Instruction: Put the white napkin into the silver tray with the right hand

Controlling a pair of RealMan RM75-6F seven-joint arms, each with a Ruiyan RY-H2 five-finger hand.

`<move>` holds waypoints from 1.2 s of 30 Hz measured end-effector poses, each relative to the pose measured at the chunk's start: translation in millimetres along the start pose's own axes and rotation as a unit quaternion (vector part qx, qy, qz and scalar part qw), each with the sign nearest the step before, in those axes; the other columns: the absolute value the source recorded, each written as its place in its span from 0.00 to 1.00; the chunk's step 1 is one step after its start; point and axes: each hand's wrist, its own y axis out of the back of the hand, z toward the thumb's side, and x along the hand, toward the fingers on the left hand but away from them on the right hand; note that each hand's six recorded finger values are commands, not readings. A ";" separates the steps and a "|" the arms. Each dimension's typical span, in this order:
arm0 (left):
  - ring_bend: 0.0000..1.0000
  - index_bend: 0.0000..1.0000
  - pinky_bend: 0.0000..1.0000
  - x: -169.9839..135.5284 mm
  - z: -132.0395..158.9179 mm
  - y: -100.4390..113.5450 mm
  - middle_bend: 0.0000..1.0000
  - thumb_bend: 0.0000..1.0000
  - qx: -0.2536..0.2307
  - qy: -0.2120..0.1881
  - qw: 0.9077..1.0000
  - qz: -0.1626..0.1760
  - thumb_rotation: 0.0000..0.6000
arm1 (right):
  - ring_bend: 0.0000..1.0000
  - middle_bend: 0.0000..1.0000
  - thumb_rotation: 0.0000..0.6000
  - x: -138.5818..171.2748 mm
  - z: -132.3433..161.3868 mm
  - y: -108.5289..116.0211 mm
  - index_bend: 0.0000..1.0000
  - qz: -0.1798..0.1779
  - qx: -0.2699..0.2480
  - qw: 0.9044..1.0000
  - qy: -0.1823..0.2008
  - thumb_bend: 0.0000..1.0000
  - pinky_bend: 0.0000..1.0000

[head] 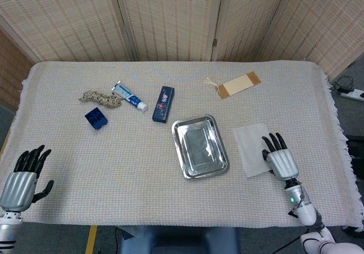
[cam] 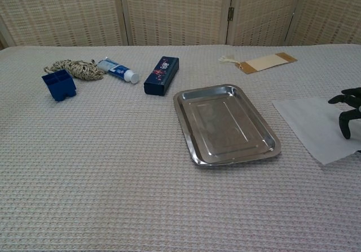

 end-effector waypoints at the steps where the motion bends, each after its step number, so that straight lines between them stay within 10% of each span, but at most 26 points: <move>1: 0.00 0.00 0.00 -0.1 0.1 0.0 0.00 0.43 0.000 0.000 1.000 0.000 1.00 | 0.03 0.19 1.00 -0.1 0.1 0.0 0.69 0.000 -0.001 1.000 0.000 0.47 0.00; 22: 0.00 0.00 0.00 -1.2 1.5 2.8 0.00 0.43 -0.021 -0.004 1.000 -0.001 1.00 | 0.05 0.19 1.00 -42.2 28.1 87.5 0.69 -0.177 -0.105 0.979 0.012 0.47 0.00; 36: 0.00 0.00 0.00 -0.2 -8.8 6.4 0.00 0.43 -0.051 0.010 0.999 -0.003 1.00 | 0.05 0.18 1.00 -102.4 115.7 137.5 0.69 -0.250 -0.186 0.948 0.060 0.47 0.00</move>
